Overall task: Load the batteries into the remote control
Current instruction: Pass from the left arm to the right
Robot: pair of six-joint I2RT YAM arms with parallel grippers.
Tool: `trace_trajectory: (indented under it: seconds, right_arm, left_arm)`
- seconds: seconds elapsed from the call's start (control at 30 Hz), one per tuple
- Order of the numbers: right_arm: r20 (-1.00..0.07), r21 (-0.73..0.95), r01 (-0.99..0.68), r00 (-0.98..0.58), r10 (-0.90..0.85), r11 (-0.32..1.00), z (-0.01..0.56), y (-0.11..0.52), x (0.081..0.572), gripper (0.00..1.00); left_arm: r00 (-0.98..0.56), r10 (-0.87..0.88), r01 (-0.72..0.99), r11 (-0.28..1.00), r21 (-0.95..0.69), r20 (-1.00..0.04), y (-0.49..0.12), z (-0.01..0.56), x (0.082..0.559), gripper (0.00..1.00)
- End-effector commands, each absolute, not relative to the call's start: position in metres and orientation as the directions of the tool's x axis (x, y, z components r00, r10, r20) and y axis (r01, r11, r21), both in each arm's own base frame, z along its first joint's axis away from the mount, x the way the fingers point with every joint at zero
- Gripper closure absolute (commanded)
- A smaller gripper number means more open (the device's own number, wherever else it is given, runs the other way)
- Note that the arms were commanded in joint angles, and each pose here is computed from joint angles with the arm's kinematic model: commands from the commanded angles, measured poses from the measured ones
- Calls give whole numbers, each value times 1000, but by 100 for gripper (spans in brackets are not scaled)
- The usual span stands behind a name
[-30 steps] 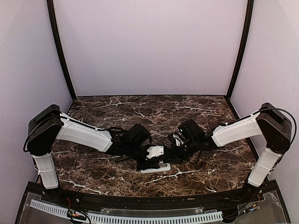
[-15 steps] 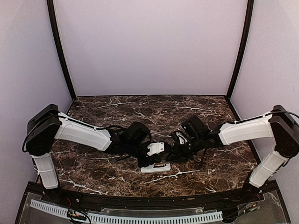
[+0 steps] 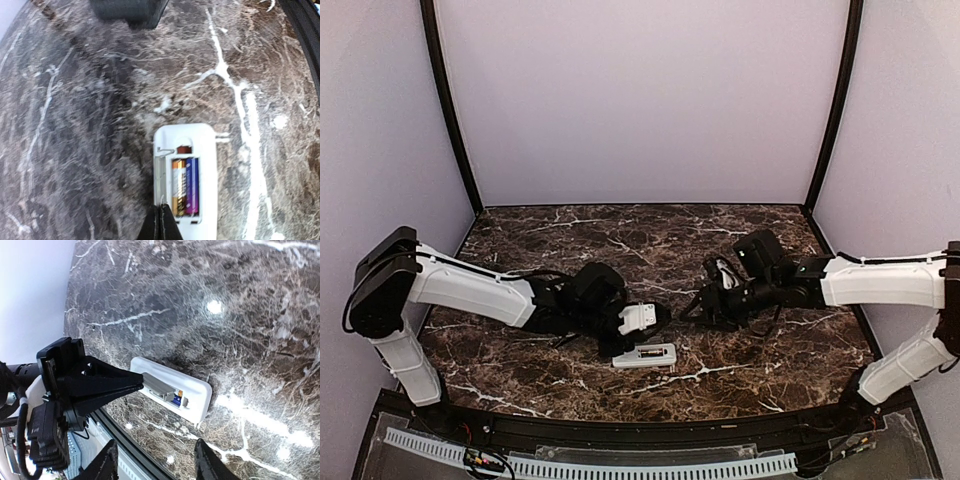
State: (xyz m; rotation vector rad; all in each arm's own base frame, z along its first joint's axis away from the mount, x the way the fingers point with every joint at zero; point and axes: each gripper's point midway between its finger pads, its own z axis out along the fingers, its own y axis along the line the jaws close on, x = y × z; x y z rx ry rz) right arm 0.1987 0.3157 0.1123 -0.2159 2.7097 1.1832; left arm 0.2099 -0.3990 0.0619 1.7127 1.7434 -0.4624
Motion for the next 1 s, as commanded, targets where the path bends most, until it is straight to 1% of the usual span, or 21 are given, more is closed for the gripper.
trace_trajectory:
  seconds: [0.0, 0.13, 0.17, 0.2, 0.23, 0.27, 0.3, 0.33, 0.37, 0.4, 0.43, 0.47, 0.5, 0.57, 0.6, 0.63, 0.67, 0.8, 0.83, 0.9, 0.97]
  right_arm:
    - [-258, 729, -168, -965, 39, 664, 136, 306, 212, 48]
    - [-290, 774, -172, -952, 98, 610, 167, 313, 221, 42]
    - [-295, 782, -175, -949, 109, 598, 175, 315, 223, 39]
    - [-304, 792, -184, -946, 115, 583, 184, 317, 225, 37]
    - [-309, 802, -193, -944, 116, 565, 191, 321, 226, 34]
    - [-314, 814, -207, -943, 113, 543, 198, 325, 227, 32]
    - [-315, 826, -215, -943, 110, 521, 205, 330, 228, 29]
    - [-312, 837, -222, -944, 103, 501, 208, 335, 227, 27]
    - [-313, 847, -231, -945, 97, 480, 213, 340, 227, 24]
    - [-314, 854, -238, -945, 92, 462, 216, 344, 226, 24]
    - [-318, 862, -250, -944, 88, 442, 220, 348, 225, 23]
    - [-320, 870, -257, -943, 86, 420, 224, 351, 223, 23]
    - [-320, 877, -262, -944, 84, 404, 227, 354, 222, 23]
    - [-326, 884, -274, -942, 79, 379, 233, 359, 220, 24]
    - [-328, 883, -277, -941, 78, 379, 235, 360, 219, 24]
    - [-331, 880, -279, -941, 75, 383, 235, 361, 219, 24]
    - [-331, 878, -279, -941, 73, 389, 234, 361, 219, 25]
    - [-326, 879, -275, -943, 70, 391, 231, 361, 218, 41]
    - [-324, 877, -272, -943, 71, 397, 229, 361, 218, 42]
    - [-321, 867, -262, -944, 73, 423, 223, 358, 218, 42]
    - [-322, 854, -251, -943, 84, 455, 216, 353, 221, 40]
  left_arm:
    - [168, 708, 907, 163, 389, -686, -386, 112, 227, 100]
    - [352, 651, 745, 241, 622, -673, -384, 166, 237, 100]
    - [398, 658, 690, 243, 681, -639, -382, 177, 238, 100]
    - [433, 641, 645, 270, 714, -634, -382, 189, 239, 100]
    - [473, 665, 576, 263, 774, -578, -380, 197, 241, 100]
    - [502, 655, 523, 290, 802, -565, -381, 207, 241, 100]
    - [529, 692, 441, 271, 856, -492, -379, 210, 243, 100]
    - [555, 675, 369, 325, 871, -487, -379, 227, 244, 100]
    - [563, 722, 282, 289, 915, -402, -377, 225, 247, 100]
    - [578, 708, 209, 352, 912, -406, -375, 243, 247, 100]
    - [568, 756, 135, 302, 944, -323, -375, 237, 250, 100]
    - [572, 755, 71, 343, 937, -320, -375, 245, 251, 100]
    - [561, 788, 3, 306, 952, -255, -373, 247, 252, 100]
    - [558, 799, -119, 347, 930, -226, -371, 264, 250, 100]
    - [550, 814, -144, 312, 939, -186, -374, 257, 250, 100]
    - [548, 813, -164, 335, 928, -197, -376, 264, 249, 100]
    - [546, 818, -168, 321, 932, -183, -379, 260, 249, 100]
    - [557, 813, -176, 313, 933, -167, -388, 260, 246, 100]
    - [556, 814, -178, 313, 933, -167, -388, 260, 246, 100]
    - [550, 818, -181, 313, 932, -168, -387, 262, 246, 100]
    - [546, 821, -185, 310, 933, -165, -386, 263, 246, 100]
